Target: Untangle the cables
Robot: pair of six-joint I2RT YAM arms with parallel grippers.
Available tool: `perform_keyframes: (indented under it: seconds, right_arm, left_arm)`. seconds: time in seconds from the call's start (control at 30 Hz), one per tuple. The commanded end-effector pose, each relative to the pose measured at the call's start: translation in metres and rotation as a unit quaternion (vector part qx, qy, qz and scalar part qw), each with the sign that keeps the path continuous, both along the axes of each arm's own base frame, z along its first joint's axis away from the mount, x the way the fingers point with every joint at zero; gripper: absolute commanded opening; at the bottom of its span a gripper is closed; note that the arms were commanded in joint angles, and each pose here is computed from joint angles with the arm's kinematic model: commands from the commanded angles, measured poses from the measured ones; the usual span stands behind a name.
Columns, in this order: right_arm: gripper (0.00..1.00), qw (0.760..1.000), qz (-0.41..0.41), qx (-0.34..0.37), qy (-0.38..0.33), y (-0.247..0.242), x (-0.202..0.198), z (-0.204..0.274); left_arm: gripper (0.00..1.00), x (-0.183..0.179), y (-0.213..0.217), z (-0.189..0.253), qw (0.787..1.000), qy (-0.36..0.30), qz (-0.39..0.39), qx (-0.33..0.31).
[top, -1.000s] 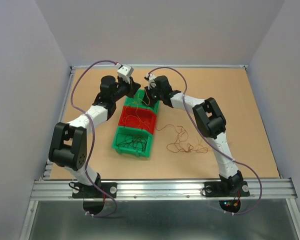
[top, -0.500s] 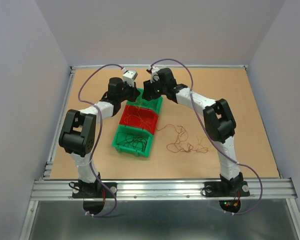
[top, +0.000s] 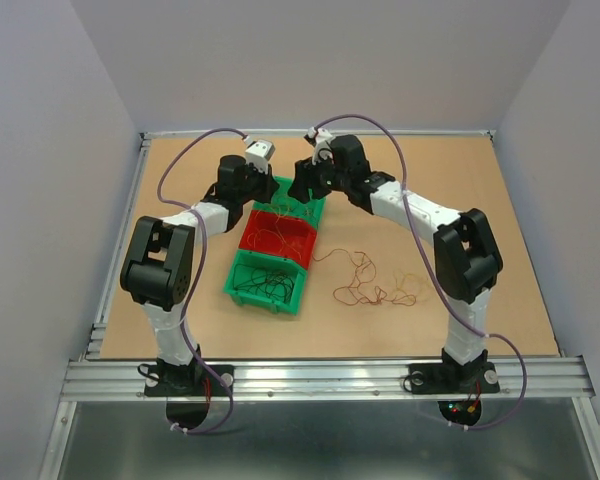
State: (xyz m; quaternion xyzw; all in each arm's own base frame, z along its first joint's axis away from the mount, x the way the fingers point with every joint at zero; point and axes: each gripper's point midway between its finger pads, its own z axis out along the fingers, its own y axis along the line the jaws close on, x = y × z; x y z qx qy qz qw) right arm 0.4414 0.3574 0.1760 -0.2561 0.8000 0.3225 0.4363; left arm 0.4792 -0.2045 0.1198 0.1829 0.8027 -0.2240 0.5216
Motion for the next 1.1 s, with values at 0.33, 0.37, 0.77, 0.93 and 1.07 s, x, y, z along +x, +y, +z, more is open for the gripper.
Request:
perform_keyframes:
  seconds: [0.33,0.37,0.77,0.93,1.07]
  right_arm:
    - [0.54,0.997,0.060,0.042,0.019,0.036,0.005,-0.017]
    - [0.49,0.997,0.061,0.044,0.020,0.037,0.005,-0.017]
    - [0.01,0.993,0.068,0.076,-0.055,0.025,-0.017,0.055]
    - [0.00,0.987,0.076,0.100,-0.098,0.019,-0.040,0.107]
    - [0.00,0.977,0.095,0.131,-0.142,0.017,-0.067,0.165]
  left_arm:
    - [0.00,0.004,-0.013,0.059,0.996,-0.072,-0.019,-0.048]
    - [0.00,0.003,-0.014,0.060,0.996,-0.072,-0.021,-0.049]
    - [0.00,-0.047,-0.016,0.129,0.984,-0.144,-0.079,-0.073]
    - [0.00,-0.084,-0.010,0.174,0.973,-0.191,-0.100,-0.084]
    - [0.00,-0.111,-0.006,0.204,0.964,-0.222,-0.111,-0.093]
